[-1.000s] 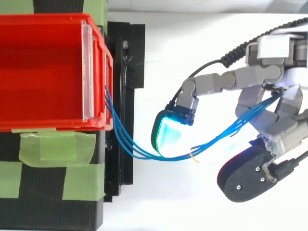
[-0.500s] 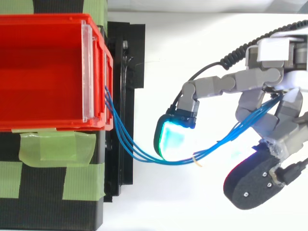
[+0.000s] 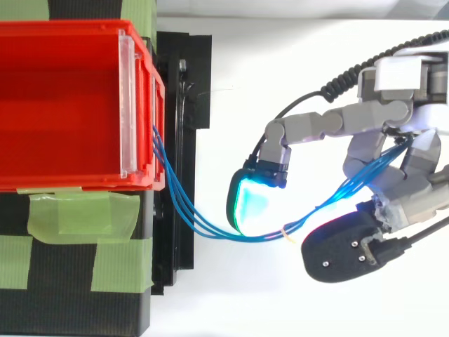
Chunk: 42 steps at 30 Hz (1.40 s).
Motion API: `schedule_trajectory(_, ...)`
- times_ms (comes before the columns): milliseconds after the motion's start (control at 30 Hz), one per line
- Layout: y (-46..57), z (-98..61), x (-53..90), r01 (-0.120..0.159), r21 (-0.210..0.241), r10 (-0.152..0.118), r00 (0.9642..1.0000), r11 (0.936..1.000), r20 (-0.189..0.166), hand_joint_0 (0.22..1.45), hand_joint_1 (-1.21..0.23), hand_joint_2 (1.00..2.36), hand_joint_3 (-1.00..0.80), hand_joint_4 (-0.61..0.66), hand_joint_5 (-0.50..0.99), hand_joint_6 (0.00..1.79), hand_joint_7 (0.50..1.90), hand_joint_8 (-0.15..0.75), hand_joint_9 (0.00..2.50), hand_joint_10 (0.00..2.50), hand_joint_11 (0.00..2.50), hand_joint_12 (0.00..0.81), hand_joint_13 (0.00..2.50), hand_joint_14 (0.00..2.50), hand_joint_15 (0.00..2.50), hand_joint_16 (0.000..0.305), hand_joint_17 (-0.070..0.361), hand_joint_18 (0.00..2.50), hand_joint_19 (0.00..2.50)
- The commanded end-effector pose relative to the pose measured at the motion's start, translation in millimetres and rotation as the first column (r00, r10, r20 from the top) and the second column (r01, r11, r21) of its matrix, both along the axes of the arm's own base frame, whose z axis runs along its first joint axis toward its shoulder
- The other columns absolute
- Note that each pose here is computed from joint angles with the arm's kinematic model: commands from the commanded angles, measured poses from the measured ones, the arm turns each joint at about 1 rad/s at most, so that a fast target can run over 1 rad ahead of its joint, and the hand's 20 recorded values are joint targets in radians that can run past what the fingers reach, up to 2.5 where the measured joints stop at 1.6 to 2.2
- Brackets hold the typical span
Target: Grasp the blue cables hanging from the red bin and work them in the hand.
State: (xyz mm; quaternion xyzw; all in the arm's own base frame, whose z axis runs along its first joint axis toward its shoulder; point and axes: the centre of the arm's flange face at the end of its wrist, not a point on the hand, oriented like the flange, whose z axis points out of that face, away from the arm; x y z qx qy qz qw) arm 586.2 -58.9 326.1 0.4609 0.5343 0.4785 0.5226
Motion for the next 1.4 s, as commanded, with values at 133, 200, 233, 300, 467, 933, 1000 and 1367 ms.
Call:
schedule_trajectory(133,0.0,-0.8,0.0,0.000,0.000,0.000,1.0000,1.0000,-0.003,1.12,-0.64,1.01,0.30,0.24,0.32,0.01,1.29,0.577,1.93,2.50,2.50,0.723,2.08,2.50,2.09,0.213,0.160,2.50,0.74)
schedule_trajectory(200,0.0,-0.8,0.0,0.000,0.000,0.000,1.0000,1.0000,-0.003,1.12,-0.65,1.00,0.32,0.24,0.30,0.01,1.29,0.577,1.93,2.50,2.50,0.723,2.08,2.50,2.09,0.213,0.160,2.50,0.74)
schedule_trajectory(233,-0.1,0.1,-0.2,0.000,0.000,0.000,1.0000,1.0000,-0.001,1.12,-0.66,1.00,0.34,0.24,0.29,0.01,1.28,0.577,1.93,2.50,2.50,0.723,2.08,2.50,2.09,0.213,0.160,2.50,0.74)
schedule_trajectory(300,-0.1,0.1,-0.2,0.000,0.000,0.000,1.0000,1.0000,-0.001,1.12,-0.67,1.00,0.35,0.24,0.29,0.01,1.28,0.577,1.93,2.50,2.50,0.723,2.08,2.50,2.09,0.213,0.160,2.50,0.74)
schedule_trajectory(467,0.0,-0.8,0.0,0.000,0.000,0.000,1.0000,1.0000,-0.003,1.12,-0.68,1.02,0.37,0.23,0.27,0.01,1.27,0.577,1.93,2.50,2.50,0.723,2.08,2.50,2.09,0.213,0.160,2.50,0.74)
schedule_trajectory(933,-0.2,-1.7,-2.1,-0.001,0.011,0.001,0.9998,0.9999,-0.020,1.02,-0.76,1.33,0.29,0.14,0.02,0.01,1.19,0.577,1.93,2.50,2.50,0.723,2.08,2.50,2.09,0.213,0.160,2.50,0.74)
schedule_trajectory(1000,-0.2,-1.7,-2.1,-0.001,0.011,0.001,0.9998,0.9999,-0.020,1.01,-0.78,1.32,0.28,0.11,-0.03,0.01,1.18,0.577,1.93,2.50,2.50,0.723,2.08,2.50,2.09,0.213,0.160,2.50,0.74)
schedule_trajectory(1367,-0.1,-2.0,-1.2,-0.001,0.012,0.001,0.9999,0.9999,-0.015,0.96,-0.76,1.01,-0.10,0.21,0.11,0.01,1.21,0.577,1.93,2.50,2.50,0.723,2.08,2.50,2.09,0.213,0.160,2.50,0.74)
